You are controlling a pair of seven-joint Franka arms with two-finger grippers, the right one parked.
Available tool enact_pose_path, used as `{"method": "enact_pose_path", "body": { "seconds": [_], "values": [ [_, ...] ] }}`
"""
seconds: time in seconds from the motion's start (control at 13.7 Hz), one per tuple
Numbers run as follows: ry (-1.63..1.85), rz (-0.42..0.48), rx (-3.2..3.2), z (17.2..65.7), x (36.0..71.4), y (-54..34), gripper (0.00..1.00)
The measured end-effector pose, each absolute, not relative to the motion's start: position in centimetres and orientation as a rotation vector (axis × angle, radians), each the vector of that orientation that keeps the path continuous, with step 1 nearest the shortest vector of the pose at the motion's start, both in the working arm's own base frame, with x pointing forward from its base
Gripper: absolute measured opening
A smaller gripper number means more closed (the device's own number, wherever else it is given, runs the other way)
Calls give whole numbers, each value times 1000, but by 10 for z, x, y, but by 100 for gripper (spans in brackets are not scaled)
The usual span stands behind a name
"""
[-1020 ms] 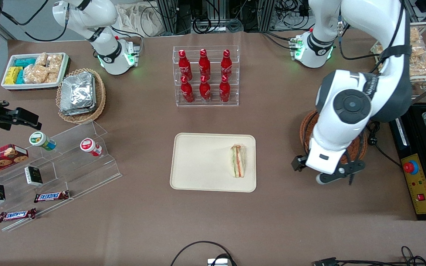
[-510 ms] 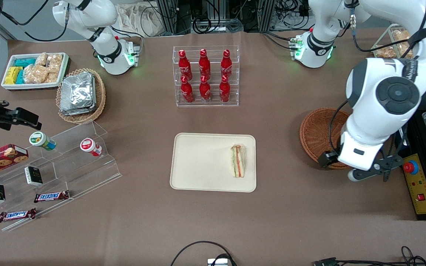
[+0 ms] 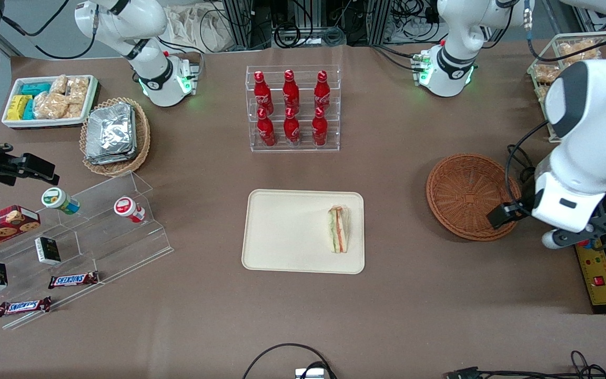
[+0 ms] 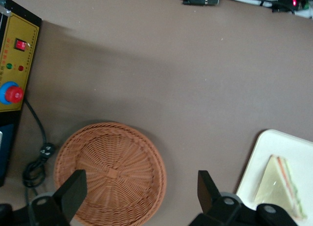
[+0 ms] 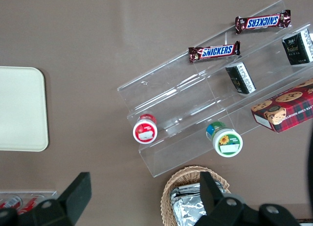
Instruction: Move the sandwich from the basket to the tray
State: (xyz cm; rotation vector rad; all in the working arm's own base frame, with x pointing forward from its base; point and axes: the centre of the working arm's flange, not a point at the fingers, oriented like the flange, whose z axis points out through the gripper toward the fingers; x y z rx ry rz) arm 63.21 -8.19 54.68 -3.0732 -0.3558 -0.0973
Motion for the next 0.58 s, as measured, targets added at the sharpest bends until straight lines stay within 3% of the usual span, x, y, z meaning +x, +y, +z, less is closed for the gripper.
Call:
{"method": "enact_pose_path", "body": {
  "seconds": [0.58],
  "values": [
    [100, -47, -3098, 619, 584, -27, 100]
  ]
}}
